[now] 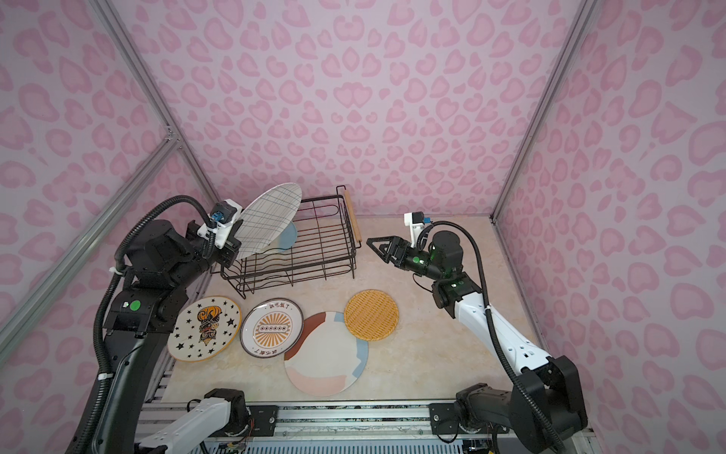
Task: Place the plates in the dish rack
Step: 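Carry the plate over the rack with the left gripper while the right releases, then lower the plaid plate upright into the rack beside the cream-and-blue plate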
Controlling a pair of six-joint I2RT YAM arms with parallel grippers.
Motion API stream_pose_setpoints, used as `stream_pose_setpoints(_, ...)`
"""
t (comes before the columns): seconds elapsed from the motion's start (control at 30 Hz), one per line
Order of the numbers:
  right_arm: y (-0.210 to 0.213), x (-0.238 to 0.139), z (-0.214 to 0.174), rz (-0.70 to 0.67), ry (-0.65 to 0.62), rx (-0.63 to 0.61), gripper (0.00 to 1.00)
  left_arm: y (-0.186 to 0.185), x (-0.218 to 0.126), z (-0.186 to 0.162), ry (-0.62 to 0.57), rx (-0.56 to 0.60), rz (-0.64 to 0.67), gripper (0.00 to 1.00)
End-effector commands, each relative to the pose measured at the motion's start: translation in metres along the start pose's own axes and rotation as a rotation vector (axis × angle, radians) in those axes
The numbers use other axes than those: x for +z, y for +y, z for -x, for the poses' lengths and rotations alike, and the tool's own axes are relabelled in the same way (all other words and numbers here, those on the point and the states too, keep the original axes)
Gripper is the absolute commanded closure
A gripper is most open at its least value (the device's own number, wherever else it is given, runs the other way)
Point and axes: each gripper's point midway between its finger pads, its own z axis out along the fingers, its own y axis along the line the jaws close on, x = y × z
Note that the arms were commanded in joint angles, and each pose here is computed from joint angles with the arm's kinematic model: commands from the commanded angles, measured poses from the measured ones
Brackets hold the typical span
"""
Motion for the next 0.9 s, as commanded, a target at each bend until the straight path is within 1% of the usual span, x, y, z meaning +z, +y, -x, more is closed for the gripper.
stream_pose_setpoints(0.0, 0.004, 0.006, -0.003, 0.010, 0.017, 0.000, 0.03, -0.007, 0.005, -0.007, 0.042, 0.175, -0.056, 0.96)
stream_pose_setpoints(0.1, 0.002, 0.010, -0.007, -0.031, 0.050, -0.019, 0.03, -0.014, 0.013, -0.020, 0.098, 0.239, -0.109, 0.96)
stream_pose_setpoints(0.2, 0.001, 0.012, -0.011, -0.041, 0.062, -0.026, 0.03, -0.019, 0.021, -0.032, 0.155, 0.300, -0.160, 0.96)
stream_pose_setpoints(0.33, 0.003, 0.019, -0.029, -0.052, 0.105, -0.051, 0.03, -0.017, 0.037, -0.048, 0.221, 0.371, -0.181, 0.96)
stream_pose_setpoints(0.47, 0.005, 0.025, -0.044, -0.074, 0.154, -0.087, 0.03, -0.015, 0.053, -0.056, 0.247, 0.430, -0.193, 0.96)
stream_pose_setpoints(0.6, 0.006, 0.029, -0.047, -0.080, 0.168, -0.088, 0.03, -0.014, 0.069, -0.067, 0.277, 0.493, -0.228, 0.96)
stream_pose_setpoints(0.7, 0.004, 0.030, -0.049, -0.083, 0.176, -0.081, 0.03, -0.010, 0.081, -0.079, 0.304, 0.522, -0.248, 0.96)
stream_pose_setpoints(0.87, -0.001, 0.030, -0.052, -0.101, 0.188, -0.084, 0.03, -0.006, 0.100, -0.094, 0.310, 0.551, -0.281, 0.96)
